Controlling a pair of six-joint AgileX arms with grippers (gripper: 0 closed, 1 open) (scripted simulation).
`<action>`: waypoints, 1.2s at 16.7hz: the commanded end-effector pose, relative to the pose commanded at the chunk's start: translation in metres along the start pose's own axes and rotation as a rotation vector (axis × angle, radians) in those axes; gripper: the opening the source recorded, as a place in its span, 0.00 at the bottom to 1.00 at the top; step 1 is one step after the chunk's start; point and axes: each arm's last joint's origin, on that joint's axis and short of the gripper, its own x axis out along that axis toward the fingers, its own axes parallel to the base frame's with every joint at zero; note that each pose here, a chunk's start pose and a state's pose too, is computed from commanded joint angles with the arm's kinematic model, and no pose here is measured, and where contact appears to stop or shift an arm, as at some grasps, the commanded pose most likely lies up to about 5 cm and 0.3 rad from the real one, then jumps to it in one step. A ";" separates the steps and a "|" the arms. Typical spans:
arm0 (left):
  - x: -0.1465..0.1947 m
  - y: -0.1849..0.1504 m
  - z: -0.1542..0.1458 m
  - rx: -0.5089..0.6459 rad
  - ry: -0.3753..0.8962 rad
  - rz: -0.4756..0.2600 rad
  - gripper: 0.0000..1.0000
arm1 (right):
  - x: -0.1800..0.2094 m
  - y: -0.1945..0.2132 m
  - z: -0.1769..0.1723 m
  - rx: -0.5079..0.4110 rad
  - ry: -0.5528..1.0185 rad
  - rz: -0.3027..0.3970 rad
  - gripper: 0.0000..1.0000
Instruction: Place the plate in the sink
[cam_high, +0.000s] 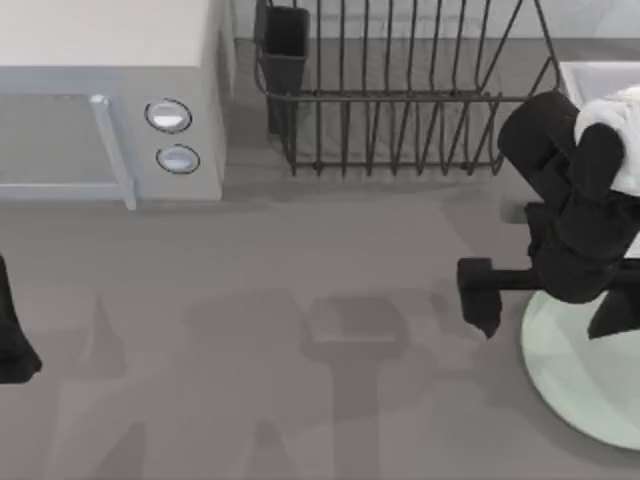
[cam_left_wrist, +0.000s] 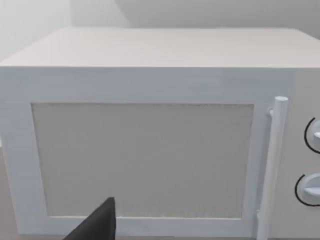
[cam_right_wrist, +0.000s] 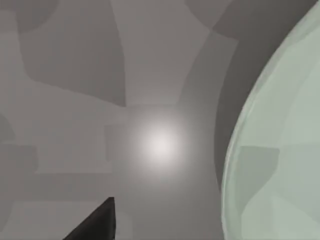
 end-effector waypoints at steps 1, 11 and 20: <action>0.000 0.000 0.000 0.000 0.000 0.000 1.00 | 0.011 0.000 0.001 0.000 -0.003 0.002 1.00; 0.000 0.000 0.000 0.000 0.000 0.000 1.00 | 0.062 -0.001 -0.004 -0.002 0.001 0.000 1.00; 0.000 0.000 0.000 0.000 0.000 0.000 1.00 | 0.062 -0.001 -0.004 -0.002 0.001 0.000 0.32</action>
